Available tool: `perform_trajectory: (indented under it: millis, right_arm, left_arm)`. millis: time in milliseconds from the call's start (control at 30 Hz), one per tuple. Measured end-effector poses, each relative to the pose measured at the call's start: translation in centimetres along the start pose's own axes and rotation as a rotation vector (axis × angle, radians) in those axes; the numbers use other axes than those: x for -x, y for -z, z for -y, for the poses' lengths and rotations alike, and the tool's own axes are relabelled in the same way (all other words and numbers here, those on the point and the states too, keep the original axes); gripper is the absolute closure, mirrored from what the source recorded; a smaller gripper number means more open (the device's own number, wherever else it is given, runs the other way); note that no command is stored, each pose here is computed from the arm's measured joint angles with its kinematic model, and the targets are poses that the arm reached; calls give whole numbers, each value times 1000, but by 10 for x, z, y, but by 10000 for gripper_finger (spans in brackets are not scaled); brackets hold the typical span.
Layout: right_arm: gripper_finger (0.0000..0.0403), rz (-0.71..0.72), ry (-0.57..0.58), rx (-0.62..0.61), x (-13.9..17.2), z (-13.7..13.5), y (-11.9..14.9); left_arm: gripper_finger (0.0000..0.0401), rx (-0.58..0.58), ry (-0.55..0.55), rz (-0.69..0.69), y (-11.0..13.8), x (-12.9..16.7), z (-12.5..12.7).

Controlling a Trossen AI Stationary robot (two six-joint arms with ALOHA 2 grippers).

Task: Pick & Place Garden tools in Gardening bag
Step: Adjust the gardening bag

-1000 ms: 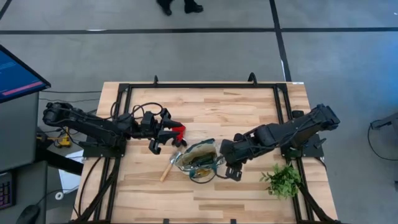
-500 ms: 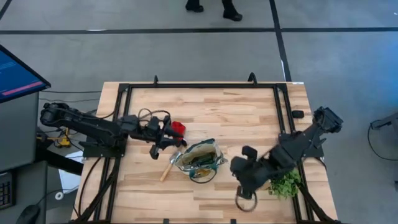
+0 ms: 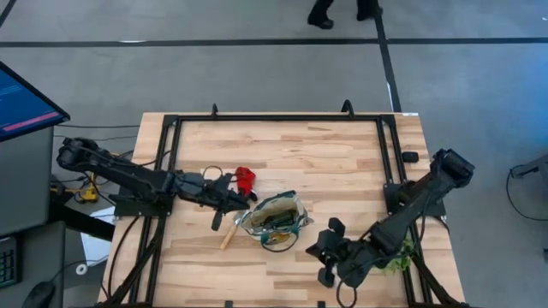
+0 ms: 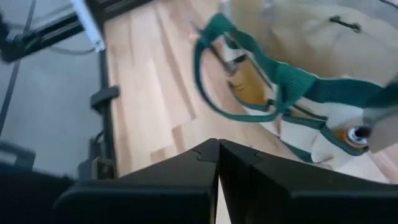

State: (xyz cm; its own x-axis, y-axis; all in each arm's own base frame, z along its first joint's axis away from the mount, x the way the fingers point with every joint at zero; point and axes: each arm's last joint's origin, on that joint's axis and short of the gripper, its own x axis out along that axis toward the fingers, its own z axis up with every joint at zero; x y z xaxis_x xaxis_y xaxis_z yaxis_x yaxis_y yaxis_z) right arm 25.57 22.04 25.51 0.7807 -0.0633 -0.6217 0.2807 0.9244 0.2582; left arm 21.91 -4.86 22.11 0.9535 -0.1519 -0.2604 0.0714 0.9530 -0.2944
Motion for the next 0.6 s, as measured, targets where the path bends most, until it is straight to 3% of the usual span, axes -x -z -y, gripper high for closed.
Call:
perform_trajectory:
  millis: [167,300,600]
  right_arm:
    - [403,39,29,-67,-22,12,21]
    - [403,32,46,-75,-43,13,32]
    - [403,29,109,-80,-90,19,50]
  left_arm:
    - [400,14,-118,-83,22,1,-7]
    - [400,94,-174,-128,46,6,-17]
    - [400,157,-125,-49,56,9,-15]
